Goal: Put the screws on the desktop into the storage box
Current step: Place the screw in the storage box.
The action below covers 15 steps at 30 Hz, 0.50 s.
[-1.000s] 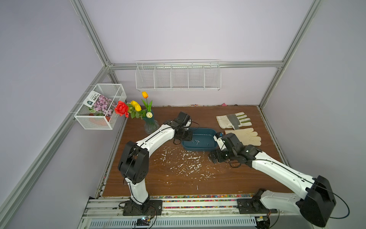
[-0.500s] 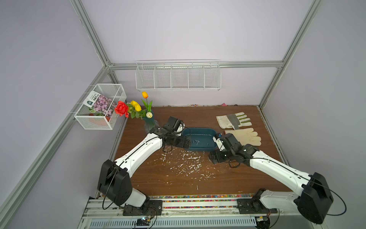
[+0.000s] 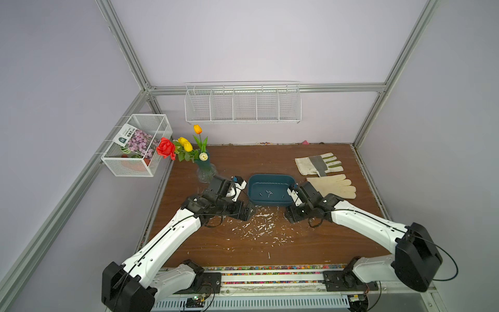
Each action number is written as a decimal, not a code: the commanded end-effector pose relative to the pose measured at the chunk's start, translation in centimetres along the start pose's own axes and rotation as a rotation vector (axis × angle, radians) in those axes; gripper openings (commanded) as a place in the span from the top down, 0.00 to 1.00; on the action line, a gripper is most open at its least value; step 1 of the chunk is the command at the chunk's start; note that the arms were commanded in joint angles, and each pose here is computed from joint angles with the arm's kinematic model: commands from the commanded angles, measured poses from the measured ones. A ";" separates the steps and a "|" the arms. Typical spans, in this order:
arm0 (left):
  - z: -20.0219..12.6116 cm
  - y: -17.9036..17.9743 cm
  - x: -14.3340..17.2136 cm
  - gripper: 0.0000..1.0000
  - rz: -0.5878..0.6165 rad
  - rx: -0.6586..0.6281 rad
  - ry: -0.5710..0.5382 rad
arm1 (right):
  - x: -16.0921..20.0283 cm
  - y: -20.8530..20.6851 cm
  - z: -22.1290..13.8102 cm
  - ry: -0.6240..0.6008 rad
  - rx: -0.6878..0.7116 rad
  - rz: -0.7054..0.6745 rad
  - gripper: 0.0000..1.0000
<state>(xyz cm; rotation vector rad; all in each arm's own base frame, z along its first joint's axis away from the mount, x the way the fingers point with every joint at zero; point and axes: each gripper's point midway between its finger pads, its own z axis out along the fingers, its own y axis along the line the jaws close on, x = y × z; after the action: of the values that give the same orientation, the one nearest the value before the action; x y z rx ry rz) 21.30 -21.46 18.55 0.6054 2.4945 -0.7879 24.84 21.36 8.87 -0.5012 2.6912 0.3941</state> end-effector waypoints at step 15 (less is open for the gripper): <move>-0.6 -1.7 0.3 0.00 0.034 0.117 -0.094 | -0.6 0.2 3.8 0.054 0.007 -0.022 0.50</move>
<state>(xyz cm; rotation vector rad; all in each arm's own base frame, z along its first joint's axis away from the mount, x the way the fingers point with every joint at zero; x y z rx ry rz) 20.11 -21.80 18.46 0.6161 2.4167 -0.8842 25.82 22.23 5.52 -0.5251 2.7573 0.3560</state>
